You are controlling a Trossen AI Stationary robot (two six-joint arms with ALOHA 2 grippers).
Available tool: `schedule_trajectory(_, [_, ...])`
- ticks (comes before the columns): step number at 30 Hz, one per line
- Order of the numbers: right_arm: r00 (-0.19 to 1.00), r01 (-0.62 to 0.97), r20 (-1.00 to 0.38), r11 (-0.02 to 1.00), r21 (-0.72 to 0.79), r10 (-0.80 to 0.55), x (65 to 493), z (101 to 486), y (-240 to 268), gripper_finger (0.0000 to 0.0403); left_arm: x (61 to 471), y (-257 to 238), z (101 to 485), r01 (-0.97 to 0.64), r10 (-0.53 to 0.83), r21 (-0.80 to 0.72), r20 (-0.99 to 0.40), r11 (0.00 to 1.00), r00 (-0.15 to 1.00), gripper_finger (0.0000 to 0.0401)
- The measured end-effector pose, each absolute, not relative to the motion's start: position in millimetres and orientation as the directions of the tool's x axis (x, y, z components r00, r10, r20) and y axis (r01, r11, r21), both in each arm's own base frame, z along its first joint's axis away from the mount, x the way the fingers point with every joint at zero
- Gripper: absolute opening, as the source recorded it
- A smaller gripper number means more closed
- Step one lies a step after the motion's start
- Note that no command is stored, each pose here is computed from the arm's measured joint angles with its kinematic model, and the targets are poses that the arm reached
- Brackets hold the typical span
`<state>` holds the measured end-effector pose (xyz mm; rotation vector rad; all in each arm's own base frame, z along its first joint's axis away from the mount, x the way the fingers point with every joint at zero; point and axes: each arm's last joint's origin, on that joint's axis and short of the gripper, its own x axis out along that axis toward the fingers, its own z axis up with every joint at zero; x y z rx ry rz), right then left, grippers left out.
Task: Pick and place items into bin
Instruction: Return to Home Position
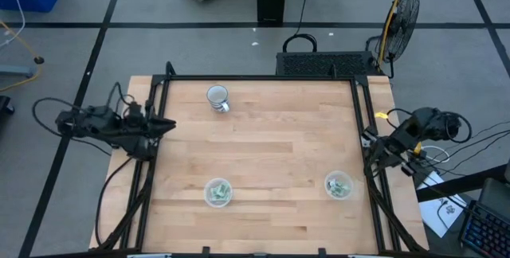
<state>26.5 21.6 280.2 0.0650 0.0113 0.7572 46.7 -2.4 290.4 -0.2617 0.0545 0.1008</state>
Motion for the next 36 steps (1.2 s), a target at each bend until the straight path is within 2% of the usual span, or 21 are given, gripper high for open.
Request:
schedule_trajectory(4, [0.726, -0.686, 0.007, 0.724, 0.072, 0.687, 28.4, 277.3, 22.2, 0.0073, 27.0, 3.1, 285.6, -0.093, 0.089, -0.278, -0.028, 0.956, 0.996, 0.0065])
schedule_trajectory(9, [0.726, -0.687, 0.022, 0.724, 0.065, 0.687, 28.6, 278.6, 22.3, 0.0073, 22.9, 4.6, 285.8, -0.113, 0.102, -0.326, -0.05, 0.939, 0.994, 0.0065])
schedule_trajectory(14, [0.724, -0.687, 0.064, 0.726, -0.023, 0.687, 38.9, 270.6, 25.6, 0.0073, 33.5, 2.1, 275.5, -0.128, 0.12, -0.318, -0.045, 0.939, 0.992, 0.0065])
schedule_trajectory(22, [0.723, -0.688, 0.112, 0.725, 0.031, 0.681, 66.4, 231.1, 34.1, 0.0073, 62.6, -7.3, 242.4, -0.072, 0.075, -0.294, -0.001, 0.953, 0.997, 0.0065])
schedule_trajectory(27, [0.723, -0.68, 0.149, 0.733, -0.02, 0.675, 76.3, 210.8, 37.0, 0.0073, 77.0, -11.5, 216.6, -0.067, 0.072, -0.321, 0.004, 0.945, 0.997, 0.0065])
schedule_trajectory(30, [0.779, -0.611, 0.159, 0.791, -0.02, 0.606, 82.2, 198.6, 36.4, 0.0073, 84.0, -13.4, 201.5, -0.065, 0.074, -0.324, 0.015, 0.944, 0.997, 0.0065])
schedule_trajectory(33, [0.861, -0.502, 0.136, 0.862, 0.07, 0.49, 87.6, 186.4, 34.0, 0.0073, 88.7, -14.5, 190.3, -0.066, 0.081, -0.332, 0.033, 0.941, 0.996, 0.0065])
schedule_trajectory(36, [0.889, -0.454, 0.118, 0.882, 0.121, 0.442, 89.7, 180.6, 33.0, 0.0073, 91.6, -14.5, 180.3, -0.093, 0.109, -0.333, 0.029, 0.938, 0.994, 0.0065])
